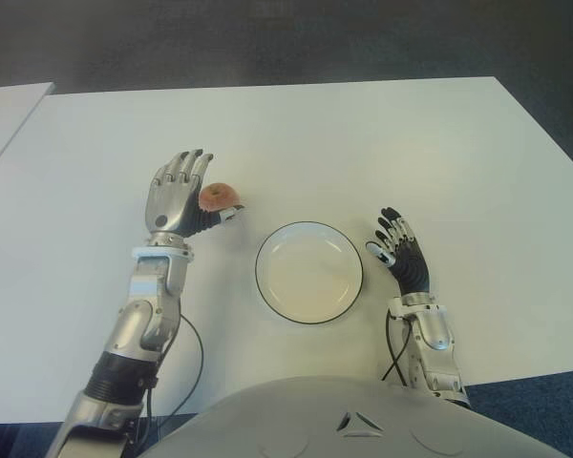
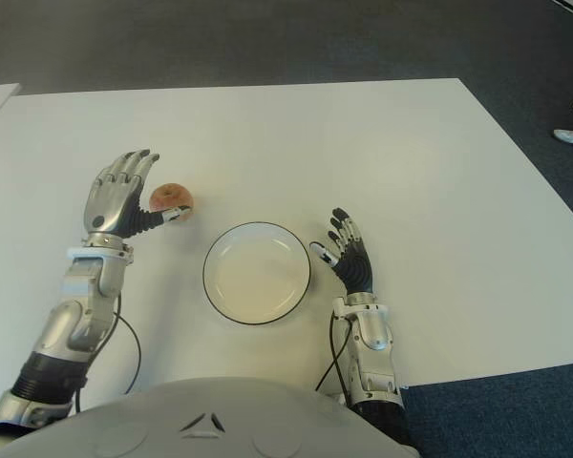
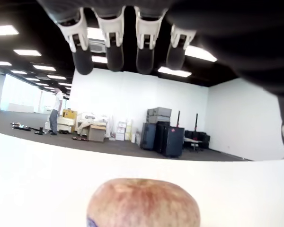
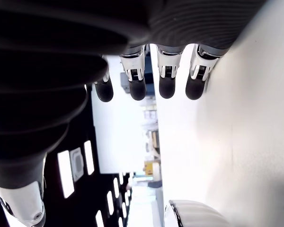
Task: Put the apples into the plate.
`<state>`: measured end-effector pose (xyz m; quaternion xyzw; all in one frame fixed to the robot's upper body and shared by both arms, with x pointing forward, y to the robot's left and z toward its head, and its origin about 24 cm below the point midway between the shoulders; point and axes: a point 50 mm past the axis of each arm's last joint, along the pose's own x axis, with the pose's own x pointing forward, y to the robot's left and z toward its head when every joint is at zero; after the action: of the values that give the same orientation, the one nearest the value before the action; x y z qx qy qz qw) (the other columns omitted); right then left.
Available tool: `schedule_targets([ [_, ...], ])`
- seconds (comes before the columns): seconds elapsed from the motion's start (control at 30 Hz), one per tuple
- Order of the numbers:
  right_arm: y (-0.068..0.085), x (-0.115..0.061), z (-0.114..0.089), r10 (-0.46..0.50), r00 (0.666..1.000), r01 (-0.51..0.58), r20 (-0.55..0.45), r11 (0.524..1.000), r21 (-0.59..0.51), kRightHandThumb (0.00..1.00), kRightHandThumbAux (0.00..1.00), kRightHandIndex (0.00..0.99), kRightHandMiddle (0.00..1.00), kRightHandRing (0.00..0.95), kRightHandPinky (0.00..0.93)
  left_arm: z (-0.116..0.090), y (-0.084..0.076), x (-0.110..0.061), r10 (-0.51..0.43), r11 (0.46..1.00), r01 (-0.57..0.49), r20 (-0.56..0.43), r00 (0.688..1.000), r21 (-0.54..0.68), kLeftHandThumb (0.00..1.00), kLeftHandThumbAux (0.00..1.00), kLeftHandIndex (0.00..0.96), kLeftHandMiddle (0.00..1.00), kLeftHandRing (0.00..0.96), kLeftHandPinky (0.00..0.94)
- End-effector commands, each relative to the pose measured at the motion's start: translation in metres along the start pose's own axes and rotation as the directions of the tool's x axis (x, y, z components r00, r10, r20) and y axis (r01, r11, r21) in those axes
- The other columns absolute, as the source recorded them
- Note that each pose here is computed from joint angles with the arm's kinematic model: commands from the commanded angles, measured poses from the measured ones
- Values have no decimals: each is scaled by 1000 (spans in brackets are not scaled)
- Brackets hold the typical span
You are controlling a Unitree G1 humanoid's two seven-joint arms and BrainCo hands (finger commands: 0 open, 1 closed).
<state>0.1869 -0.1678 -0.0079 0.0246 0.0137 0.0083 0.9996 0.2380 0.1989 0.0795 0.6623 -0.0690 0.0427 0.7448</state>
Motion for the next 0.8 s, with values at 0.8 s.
schedule_targets([
  [0.8, 5, -5, -10, -4, 1000, 4, -27, 1000, 11, 288, 673, 72, 62, 55, 100, -6, 7, 36, -216, 973, 205, 120, 969, 103, 306, 337, 146, 137, 116, 146],
])
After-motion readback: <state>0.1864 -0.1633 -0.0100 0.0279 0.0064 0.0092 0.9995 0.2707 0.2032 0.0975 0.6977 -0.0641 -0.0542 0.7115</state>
